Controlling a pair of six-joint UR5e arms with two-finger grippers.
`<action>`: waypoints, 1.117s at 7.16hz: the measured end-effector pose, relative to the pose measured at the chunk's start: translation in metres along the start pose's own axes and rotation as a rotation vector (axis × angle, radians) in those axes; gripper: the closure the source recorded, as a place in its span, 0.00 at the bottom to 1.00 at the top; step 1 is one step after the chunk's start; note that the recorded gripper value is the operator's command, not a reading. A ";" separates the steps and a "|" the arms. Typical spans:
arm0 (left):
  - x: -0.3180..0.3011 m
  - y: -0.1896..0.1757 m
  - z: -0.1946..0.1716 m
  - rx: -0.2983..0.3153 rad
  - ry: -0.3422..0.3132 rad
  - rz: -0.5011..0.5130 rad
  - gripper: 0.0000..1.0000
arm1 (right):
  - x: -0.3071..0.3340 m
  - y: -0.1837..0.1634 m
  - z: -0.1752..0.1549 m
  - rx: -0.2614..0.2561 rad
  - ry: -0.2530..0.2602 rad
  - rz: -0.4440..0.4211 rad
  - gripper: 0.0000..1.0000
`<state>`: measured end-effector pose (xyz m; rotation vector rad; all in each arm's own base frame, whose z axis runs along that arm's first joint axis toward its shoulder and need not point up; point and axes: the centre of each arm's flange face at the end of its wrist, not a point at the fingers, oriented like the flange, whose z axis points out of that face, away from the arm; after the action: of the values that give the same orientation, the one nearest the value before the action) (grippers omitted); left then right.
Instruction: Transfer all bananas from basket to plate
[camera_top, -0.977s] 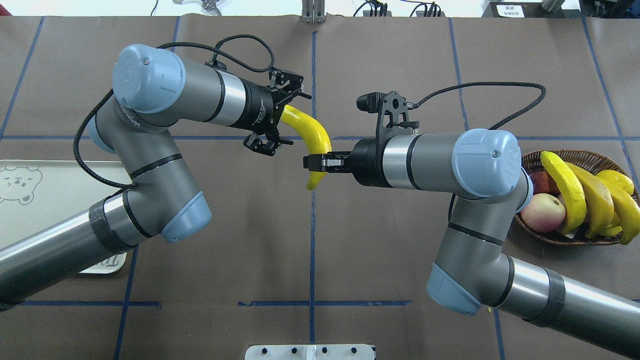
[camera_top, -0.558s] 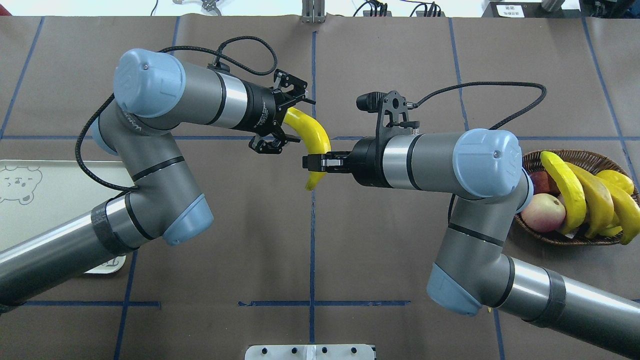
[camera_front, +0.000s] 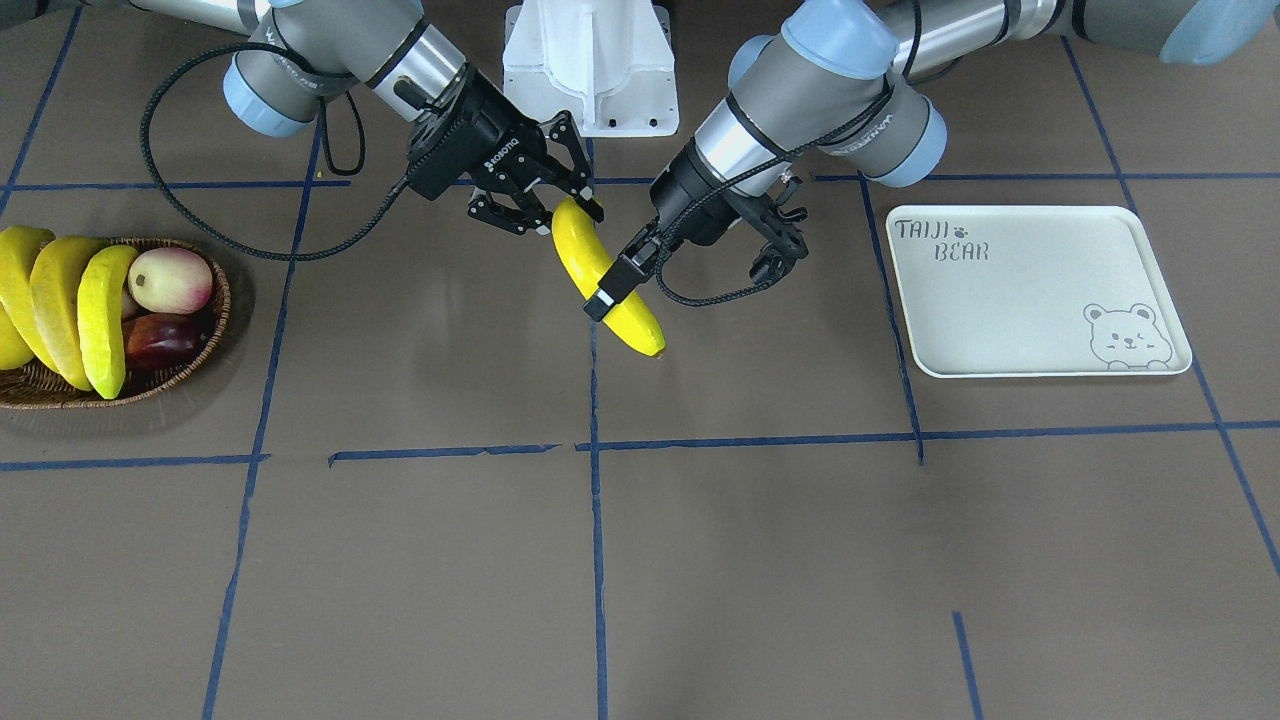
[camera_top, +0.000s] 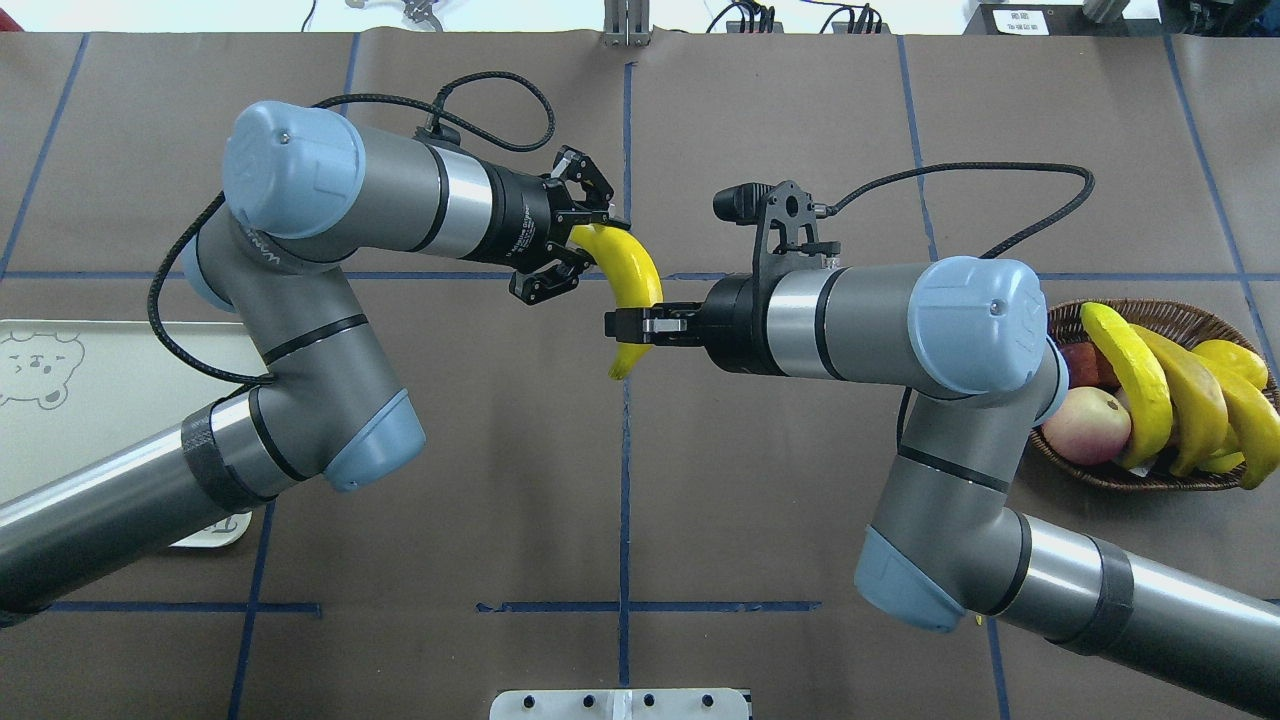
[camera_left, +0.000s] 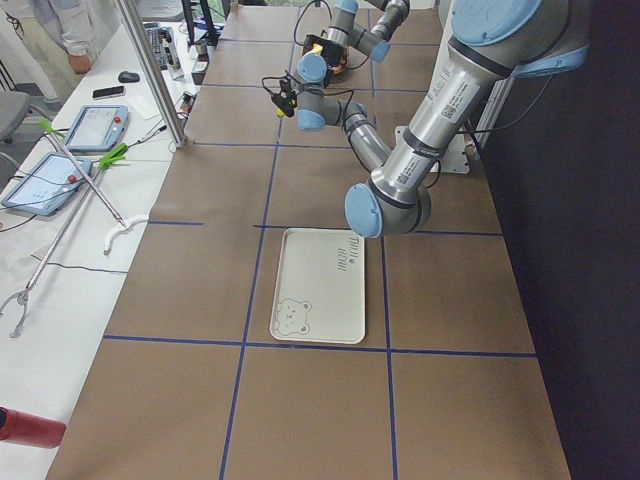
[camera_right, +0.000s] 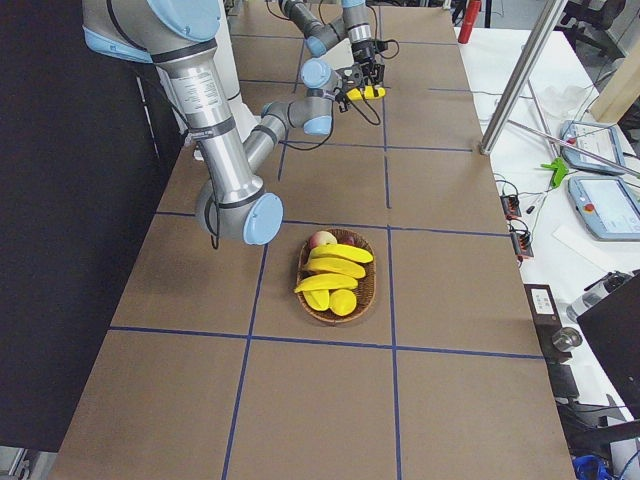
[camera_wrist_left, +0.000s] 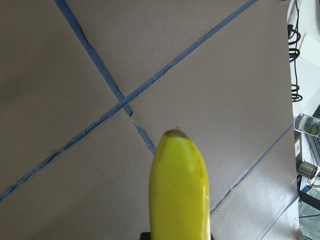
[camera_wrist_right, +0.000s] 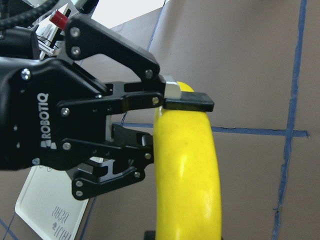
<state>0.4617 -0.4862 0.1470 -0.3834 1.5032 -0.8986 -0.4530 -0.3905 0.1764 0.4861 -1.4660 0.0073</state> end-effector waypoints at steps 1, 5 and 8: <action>-0.001 -0.001 0.000 -0.004 0.003 0.004 1.00 | 0.000 0.000 -0.002 -0.002 -0.001 0.001 0.13; -0.004 -0.005 0.001 0.001 0.001 0.004 1.00 | -0.004 -0.005 -0.008 -0.030 0.016 0.029 0.03; -0.028 -0.038 0.000 0.048 -0.036 0.030 1.00 | 0.019 -0.046 -0.038 -0.161 0.110 0.088 0.02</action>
<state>0.4561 -0.4901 0.1937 -0.3400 1.4486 -0.8980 -0.4014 -0.4251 0.1790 0.2863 -1.3666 -0.0141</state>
